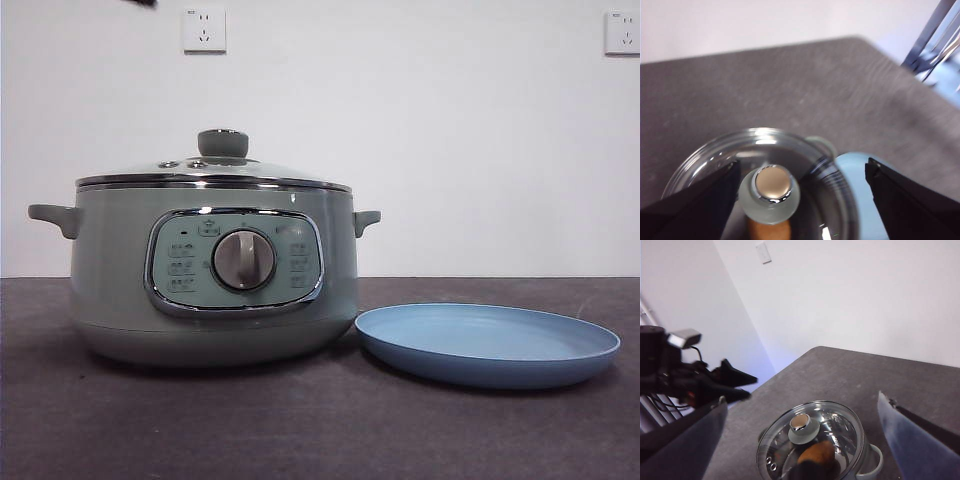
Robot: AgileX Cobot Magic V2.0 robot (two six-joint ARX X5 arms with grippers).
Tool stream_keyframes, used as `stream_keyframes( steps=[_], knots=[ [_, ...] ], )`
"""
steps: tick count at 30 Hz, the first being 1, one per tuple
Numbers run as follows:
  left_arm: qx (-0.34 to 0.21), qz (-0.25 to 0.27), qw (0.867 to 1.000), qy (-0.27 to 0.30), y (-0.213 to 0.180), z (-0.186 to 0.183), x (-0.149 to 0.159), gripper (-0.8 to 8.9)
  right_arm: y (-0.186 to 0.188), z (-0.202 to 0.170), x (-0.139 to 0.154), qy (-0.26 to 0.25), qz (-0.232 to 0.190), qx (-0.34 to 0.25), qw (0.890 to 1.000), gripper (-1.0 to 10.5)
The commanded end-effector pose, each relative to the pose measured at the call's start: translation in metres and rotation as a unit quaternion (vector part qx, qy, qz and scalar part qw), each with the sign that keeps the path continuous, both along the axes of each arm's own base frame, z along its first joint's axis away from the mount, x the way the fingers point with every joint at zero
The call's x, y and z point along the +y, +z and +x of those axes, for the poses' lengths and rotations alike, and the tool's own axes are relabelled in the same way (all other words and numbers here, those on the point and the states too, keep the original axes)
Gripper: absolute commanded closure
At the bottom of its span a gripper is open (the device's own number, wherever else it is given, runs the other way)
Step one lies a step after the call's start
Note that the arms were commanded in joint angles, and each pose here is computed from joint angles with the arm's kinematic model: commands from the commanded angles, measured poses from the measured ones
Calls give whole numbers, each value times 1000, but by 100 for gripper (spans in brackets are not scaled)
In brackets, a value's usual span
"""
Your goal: Take the potato out from the steamer,put the potato on the plate,close the lid
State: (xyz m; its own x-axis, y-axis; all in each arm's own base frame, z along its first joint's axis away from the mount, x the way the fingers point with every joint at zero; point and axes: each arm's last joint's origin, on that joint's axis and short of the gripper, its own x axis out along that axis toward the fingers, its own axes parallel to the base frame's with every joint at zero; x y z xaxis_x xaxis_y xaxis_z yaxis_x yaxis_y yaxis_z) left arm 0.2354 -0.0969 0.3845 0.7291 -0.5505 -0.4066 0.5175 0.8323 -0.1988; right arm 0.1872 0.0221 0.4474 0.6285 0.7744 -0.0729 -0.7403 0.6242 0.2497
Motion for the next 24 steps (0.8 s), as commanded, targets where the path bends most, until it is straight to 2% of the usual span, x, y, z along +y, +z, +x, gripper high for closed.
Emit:
stream_keyframes(
  steps=[1,9,17,24],
  knots=[
    [-1,45,999,8,-12,10,-15,393,0,-1,2,3,-7,-7,1000,442],
    [38,89,995,17,-45,35,-40,394,-2,-1,3,6,-9,3,1000,442],
    [81,112,990,14,-74,55,-49,395,-3,-1,3,7,-9,12,1000,443],
    [95,126,987,18,-91,68,-54,396,-4,-2,3,7,-9,15,1000,443]
  ],
)
